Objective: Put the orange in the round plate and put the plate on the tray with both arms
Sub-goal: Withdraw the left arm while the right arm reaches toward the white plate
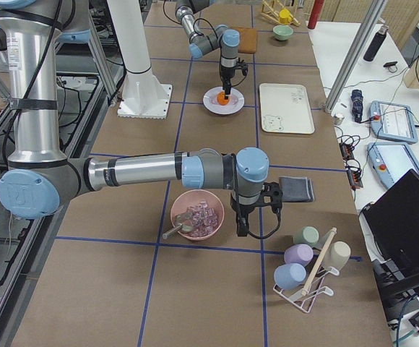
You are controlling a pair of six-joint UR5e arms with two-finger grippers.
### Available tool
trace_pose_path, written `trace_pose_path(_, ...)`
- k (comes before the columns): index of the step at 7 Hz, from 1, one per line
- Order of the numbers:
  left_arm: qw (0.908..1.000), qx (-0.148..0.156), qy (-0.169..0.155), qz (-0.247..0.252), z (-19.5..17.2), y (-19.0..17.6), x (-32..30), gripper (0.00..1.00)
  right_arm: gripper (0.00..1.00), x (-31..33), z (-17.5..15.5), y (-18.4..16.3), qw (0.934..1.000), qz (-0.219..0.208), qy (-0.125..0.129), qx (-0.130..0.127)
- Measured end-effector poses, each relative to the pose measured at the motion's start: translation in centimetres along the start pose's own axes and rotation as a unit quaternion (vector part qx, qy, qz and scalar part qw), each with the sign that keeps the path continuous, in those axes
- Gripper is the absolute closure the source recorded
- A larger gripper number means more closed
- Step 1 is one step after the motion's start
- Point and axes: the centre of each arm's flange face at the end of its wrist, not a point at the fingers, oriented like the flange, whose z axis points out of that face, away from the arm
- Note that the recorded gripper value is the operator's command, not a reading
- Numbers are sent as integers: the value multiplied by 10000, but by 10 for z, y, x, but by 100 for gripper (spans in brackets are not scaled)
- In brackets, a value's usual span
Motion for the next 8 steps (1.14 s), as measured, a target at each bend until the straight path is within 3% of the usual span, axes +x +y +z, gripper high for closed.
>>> trace_pose_path(2, 9983, 533, 45, -242, -54, -40, -59, 1, 0, -127, -9, -41, 9985, 120, -512, 138)
trace_pose_path(4, 9919, 1086, -140, -644, -98, -113, -139, 1, 0, -258, 15, -60, 9913, 547, -1159, 291)
trace_pose_path(6, 9868, 1514, -542, -196, -142, -177, -240, 1, 0, -350, 57, -57, 9771, 974, -1825, 497)
trace_pose_path(8, 9795, 1606, -997, 692, -161, -205, -318, 1, 0, -417, 103, -44, 9621, 1294, -2296, 701)
